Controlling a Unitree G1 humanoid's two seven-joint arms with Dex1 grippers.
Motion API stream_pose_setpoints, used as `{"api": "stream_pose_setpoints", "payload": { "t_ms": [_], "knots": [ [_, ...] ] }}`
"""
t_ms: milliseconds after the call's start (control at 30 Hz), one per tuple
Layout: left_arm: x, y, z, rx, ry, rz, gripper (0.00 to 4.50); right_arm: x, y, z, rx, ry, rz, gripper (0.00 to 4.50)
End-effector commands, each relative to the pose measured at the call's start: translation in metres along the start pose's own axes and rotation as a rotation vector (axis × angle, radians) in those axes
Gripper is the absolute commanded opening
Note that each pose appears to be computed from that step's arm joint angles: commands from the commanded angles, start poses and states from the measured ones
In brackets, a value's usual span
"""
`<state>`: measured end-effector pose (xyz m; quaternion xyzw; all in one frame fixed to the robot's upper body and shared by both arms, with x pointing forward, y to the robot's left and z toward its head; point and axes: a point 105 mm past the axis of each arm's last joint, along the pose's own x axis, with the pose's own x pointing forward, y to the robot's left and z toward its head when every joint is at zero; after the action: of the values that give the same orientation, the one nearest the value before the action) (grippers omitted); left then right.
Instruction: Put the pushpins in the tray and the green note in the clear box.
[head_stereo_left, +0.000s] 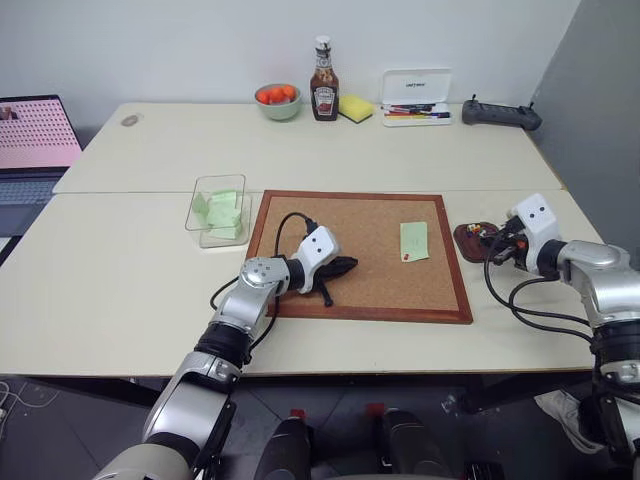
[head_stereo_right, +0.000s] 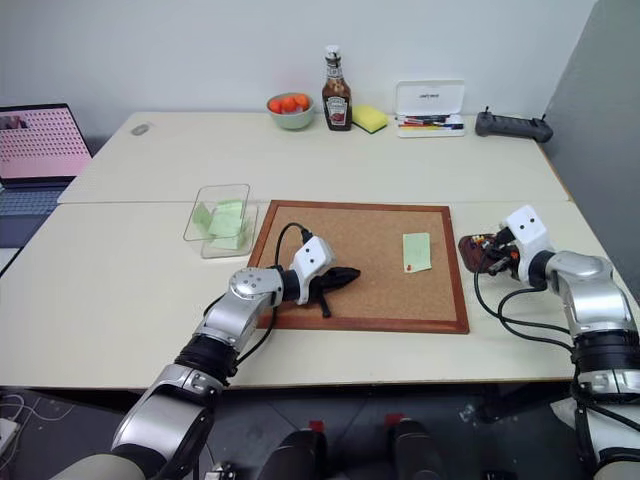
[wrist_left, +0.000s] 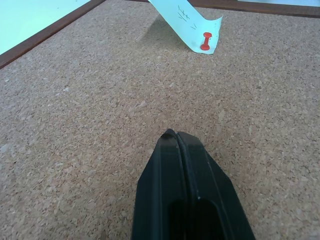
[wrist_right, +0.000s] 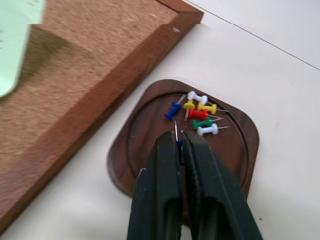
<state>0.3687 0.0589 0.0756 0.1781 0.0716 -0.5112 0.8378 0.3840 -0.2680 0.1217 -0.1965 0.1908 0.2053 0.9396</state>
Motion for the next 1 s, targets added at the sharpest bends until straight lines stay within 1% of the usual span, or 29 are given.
{"api": "stream_pose_setpoints", "payload": {
  "t_ms": [33, 233, 333, 433, 600, 700, 767, 1000],
  "knots": [
    [-0.004, -0.010, -0.032, -0.049, 0.107, -0.014, 0.00, -0.001, -0.009, 0.014, -0.041, -0.039, -0.034, 1.06],
    [-0.005, -0.010, -0.034, -0.051, 0.110, -0.013, 0.00, -0.004, -0.012, 0.016, -0.050, -0.048, -0.055, 2.41],
    [-0.004, -0.010, -0.033, -0.049, 0.110, -0.015, 0.00, -0.009, -0.015, 0.022, -0.046, -0.075, -0.063, 2.97],
    [-0.004, -0.010, -0.033, -0.048, 0.109, -0.017, 0.00, -0.019, -0.012, 0.033, -0.035, -0.124, -0.039, 3.68],
    [-0.004, -0.011, -0.033, -0.048, 0.111, -0.019, 0.00, -0.032, 0.022, 0.043, -0.028, -0.188, 0.117, 3.68],
    [-0.003, -0.011, -0.033, -0.048, 0.111, -0.021, 0.00, -0.032, 0.053, 0.045, -0.015, -0.206, 0.221, 3.68],
    [-0.003, -0.011, -0.033, -0.048, 0.111, -0.021, 0.00, -0.027, 0.073, 0.045, -0.018, -0.206, 0.269, 3.68],
    [-0.002, -0.011, -0.033, -0.047, 0.113, -0.023, 0.00, 0.002, 0.117, 0.048, -0.006, -0.214, 0.332, 3.68]
  ]
}}
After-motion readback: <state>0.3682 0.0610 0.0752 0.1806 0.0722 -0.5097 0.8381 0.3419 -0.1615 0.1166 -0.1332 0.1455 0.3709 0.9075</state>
